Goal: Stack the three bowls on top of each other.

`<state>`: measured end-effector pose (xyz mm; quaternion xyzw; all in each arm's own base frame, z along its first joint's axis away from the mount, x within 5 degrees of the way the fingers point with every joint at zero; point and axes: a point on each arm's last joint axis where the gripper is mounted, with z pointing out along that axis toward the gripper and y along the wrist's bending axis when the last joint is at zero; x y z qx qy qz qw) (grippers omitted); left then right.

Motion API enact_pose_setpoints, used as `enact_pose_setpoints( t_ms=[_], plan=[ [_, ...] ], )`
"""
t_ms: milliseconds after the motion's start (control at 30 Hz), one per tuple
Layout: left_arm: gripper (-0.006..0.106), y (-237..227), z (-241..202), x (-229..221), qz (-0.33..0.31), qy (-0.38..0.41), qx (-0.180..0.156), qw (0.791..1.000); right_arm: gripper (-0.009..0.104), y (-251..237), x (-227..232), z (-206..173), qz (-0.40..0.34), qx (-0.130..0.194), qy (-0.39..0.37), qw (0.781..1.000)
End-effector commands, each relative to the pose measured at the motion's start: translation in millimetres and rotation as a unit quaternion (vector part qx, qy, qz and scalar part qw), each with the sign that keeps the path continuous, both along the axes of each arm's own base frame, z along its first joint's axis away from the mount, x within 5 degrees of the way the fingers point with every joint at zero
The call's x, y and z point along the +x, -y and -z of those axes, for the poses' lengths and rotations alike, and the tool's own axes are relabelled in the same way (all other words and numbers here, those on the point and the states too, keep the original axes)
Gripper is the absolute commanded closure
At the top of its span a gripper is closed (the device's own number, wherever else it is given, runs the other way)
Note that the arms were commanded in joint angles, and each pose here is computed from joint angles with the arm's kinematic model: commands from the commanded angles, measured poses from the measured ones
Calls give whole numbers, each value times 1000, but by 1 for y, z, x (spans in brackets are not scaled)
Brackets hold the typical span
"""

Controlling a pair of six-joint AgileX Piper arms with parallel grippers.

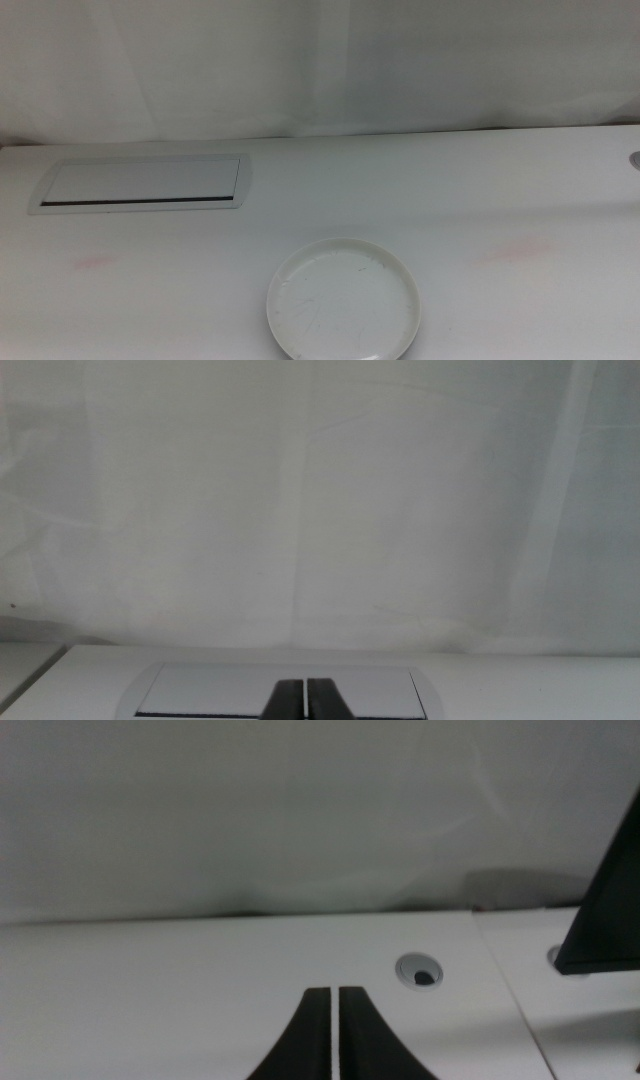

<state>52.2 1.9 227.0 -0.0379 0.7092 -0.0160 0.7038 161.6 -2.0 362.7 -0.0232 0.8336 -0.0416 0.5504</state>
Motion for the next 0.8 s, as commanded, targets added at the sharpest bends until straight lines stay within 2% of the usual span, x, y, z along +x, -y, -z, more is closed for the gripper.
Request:
enact_pose_setpoints(
  t_ms=[0,200,333,533,733,767],
  plan=[
    [103,0,-1,-4,1,21,-1,1000,98,0,-38,13,-8,-11,57,998],
    [103,0,-1,-4,1,21,-1,1000,98,2,-117,47,2,50,174,984],
    [103,0,-1,-4,1,21,-1,1000,98,2,-138,72,-7,41,257,966],
    [103,0,-1,-4,1,18,-1,1000,98,-1,-107,131,-15,46,186,981],
    [103,0,-1,-4,1,18,-1,1000,98,-4,-98,168,-28,47,187,981],
    [103,0,-1,-4,1,18,-1,1000,98,-3,-99,170,-24,49,169,984]
  ],
)
